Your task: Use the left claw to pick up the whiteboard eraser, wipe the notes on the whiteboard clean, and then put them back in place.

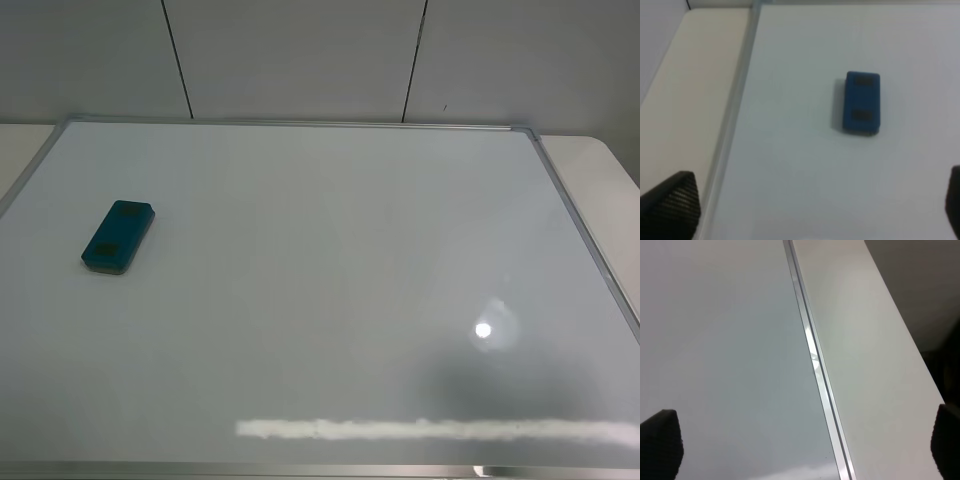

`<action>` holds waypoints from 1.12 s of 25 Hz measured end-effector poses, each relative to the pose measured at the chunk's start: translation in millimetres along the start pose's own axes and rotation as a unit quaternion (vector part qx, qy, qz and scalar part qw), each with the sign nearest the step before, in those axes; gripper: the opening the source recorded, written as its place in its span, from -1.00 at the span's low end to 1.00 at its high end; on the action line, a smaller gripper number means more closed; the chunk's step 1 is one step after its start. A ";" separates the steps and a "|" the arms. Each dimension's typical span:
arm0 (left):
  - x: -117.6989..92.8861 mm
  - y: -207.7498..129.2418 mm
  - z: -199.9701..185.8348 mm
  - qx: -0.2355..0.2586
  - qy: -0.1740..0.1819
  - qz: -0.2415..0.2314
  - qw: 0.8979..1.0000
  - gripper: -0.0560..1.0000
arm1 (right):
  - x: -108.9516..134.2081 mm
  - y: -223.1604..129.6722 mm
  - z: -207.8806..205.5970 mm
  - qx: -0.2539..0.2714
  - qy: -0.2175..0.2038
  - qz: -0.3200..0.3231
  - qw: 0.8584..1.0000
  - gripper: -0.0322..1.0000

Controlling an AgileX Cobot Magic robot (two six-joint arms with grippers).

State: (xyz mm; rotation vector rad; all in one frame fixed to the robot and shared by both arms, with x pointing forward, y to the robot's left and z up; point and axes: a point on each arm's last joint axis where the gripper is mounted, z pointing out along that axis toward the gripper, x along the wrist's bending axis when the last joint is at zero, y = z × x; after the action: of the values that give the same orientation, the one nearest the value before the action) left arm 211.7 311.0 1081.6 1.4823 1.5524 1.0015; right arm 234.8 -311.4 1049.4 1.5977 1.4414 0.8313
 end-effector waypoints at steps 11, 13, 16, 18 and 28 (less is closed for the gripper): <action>-8.8 -16.5 28.9 0.022 -0.009 -0.024 0.999 0.99 | 0.0 0.0 0.0 0.000 0.000 0.000 1.000 0.98; -8.9 -16.5 28.9 0.022 -0.010 -0.021 0.999 0.99 | 0.0 0.0 0.0 0.000 0.000 0.000 1.000 0.98; -8.7 -16.4 28.9 0.021 -0.009 -0.013 1.000 0.99 | 0.0 0.0 0.0 0.000 0.000 0.000 1.000 0.98; -8.5 -16.4 28.9 0.021 -0.008 -0.011 1.000 0.99 | 0.0 0.0 0.0 0.000 0.000 0.000 1.000 0.98; -8.3 -16.3 28.9 0.020 -0.007 -0.008 1.000 0.99 | 0.0 0.0 0.0 0.000 0.000 0.000 1.000 0.98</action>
State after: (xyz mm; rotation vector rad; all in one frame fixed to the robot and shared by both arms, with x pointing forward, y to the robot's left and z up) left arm 231.8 303.5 1054.9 1.5000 1.5806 0.9542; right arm 234.8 -311.4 1049.4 1.5977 1.4414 0.8313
